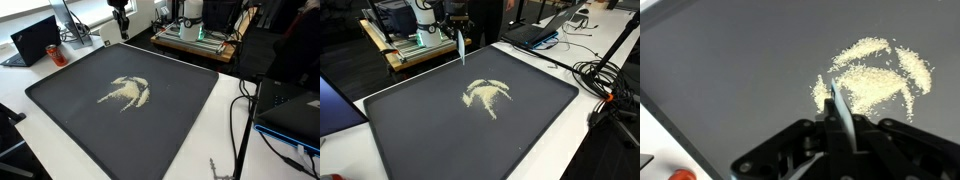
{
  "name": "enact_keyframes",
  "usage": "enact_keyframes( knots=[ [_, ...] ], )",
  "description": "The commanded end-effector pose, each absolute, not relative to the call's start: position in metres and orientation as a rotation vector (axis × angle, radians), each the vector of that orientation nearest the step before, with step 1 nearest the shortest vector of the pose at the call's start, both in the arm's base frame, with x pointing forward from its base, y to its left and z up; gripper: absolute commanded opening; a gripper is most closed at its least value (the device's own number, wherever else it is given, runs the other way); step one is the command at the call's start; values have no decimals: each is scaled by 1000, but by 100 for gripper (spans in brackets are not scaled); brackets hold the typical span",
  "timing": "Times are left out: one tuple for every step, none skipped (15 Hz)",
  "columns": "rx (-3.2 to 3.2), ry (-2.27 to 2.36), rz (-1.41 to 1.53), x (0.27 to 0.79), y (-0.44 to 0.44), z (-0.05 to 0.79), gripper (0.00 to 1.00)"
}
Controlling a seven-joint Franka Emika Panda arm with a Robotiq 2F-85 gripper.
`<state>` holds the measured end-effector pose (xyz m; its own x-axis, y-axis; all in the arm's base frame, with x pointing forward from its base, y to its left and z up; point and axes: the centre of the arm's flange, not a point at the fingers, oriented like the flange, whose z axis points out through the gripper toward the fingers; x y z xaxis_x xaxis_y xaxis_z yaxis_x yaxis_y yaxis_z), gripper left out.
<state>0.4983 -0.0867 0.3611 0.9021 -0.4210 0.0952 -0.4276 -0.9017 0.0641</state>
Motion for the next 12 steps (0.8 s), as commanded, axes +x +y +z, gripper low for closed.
enact_keyframes(
  knots=[
    [2903, -671, 112, 497, -90, 332, 1],
    [2883, -666, 114, 498, -92, 324, 1],
    [2892, -638, 129, 500, -91, 315, 1],
    [2875, -635, 126, 503, -93, 305, 1],
    [2863, -646, 131, 506, -96, 296, 1],
    [2866, -652, 141, 510, -102, 283, 1],
    [2892, -637, 115, 503, -94, 305, 4],
    [2890, -639, 116, 504, -97, 295, 4],
    [2889, -641, 112, 505, -100, 288, 4],
    [2888, -643, 107, 506, -101, 283, 4],
    [2888, -644, 105, 506, -101, 282, 4],
    [2888, -643, 106, 506, -101, 282, 4]
  ],
)
